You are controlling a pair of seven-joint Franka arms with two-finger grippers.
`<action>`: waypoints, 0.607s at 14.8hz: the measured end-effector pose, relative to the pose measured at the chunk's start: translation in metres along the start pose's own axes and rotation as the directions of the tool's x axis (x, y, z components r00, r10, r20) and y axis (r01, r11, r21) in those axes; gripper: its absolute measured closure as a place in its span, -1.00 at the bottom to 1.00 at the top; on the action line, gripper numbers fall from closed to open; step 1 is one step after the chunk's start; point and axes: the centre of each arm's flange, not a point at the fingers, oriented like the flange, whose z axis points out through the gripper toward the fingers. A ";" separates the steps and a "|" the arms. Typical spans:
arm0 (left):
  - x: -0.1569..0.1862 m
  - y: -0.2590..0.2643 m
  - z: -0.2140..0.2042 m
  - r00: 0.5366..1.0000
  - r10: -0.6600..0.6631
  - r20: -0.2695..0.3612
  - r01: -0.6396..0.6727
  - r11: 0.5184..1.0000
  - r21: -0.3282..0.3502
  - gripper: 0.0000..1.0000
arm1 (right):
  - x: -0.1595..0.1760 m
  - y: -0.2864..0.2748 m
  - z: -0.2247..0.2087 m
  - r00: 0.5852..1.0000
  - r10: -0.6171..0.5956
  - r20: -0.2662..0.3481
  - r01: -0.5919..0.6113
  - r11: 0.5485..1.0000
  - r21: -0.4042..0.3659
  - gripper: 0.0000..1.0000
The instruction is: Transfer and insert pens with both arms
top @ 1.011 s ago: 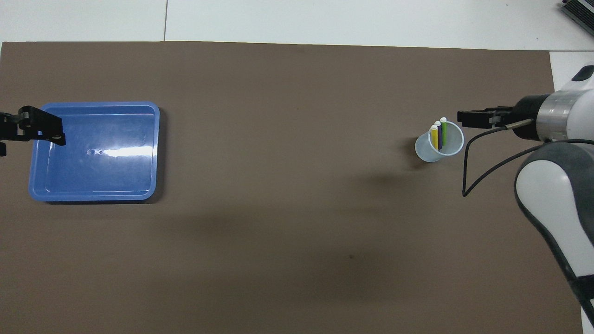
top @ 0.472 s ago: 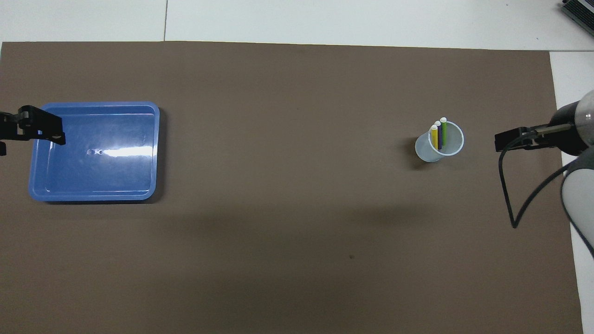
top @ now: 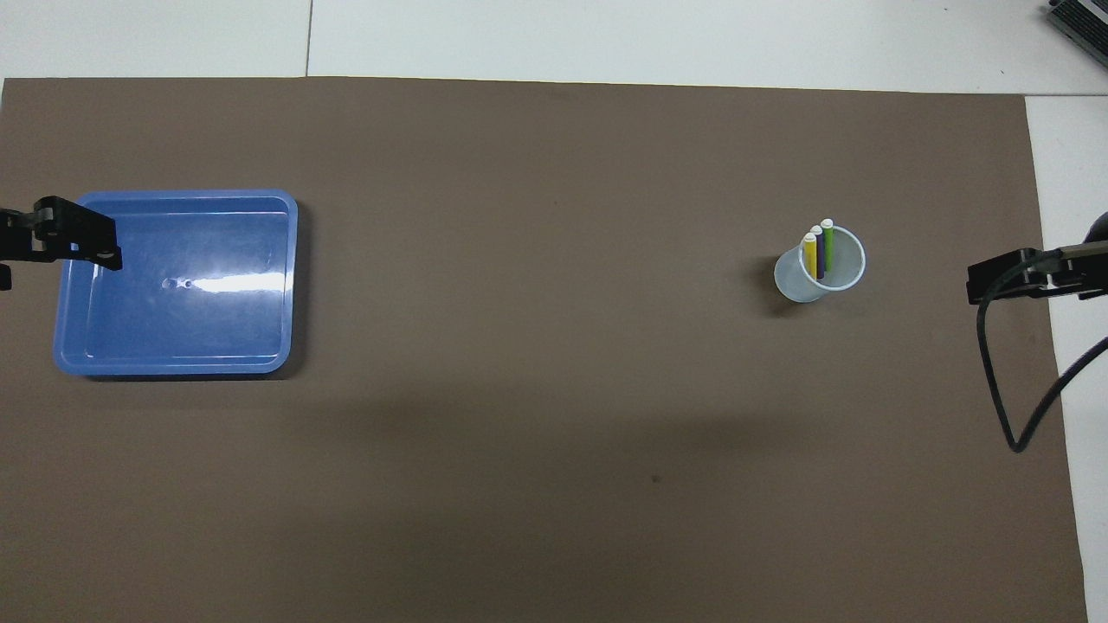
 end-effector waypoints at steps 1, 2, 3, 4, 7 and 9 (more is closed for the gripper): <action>0.000 0.000 0.000 1.000 0.000 0.000 0.000 1.000 0.000 -1.00 | -0.001 -0.001 0.008 1.000 -0.001 0.017 0.001 1.000 0.000 -1.00; 0.000 0.000 0.000 1.000 0.000 0.000 0.000 1.000 0.000 -1.00 | -0.003 -0.001 0.014 1.000 -0.002 0.029 0.002 1.000 0.000 -1.00; 0.000 0.000 0.000 1.000 0.000 0.000 0.000 1.000 0.000 -1.00 | -0.006 -0.001 0.016 0.999 -0.001 0.042 0.001 1.000 0.010 -1.00; 0.000 0.000 0.000 1.000 0.000 0.000 0.000 1.000 0.000 -1.00 | -0.010 -0.002 0.014 0.998 0.001 0.061 -0.003 0.999 0.036 -1.00; 0.000 0.000 0.000 1.000 0.001 0.000 -0.001 1.000 0.000 -1.00 | -0.020 0.010 0.000 0.995 0.024 0.096 -0.032 0.997 0.074 -1.00; 0.000 0.000 0.000 1.000 0.001 0.000 -0.001 1.000 0.000 -1.00 | -0.020 0.013 -0.001 0.995 0.031 0.096 -0.038 0.996 0.075 -1.00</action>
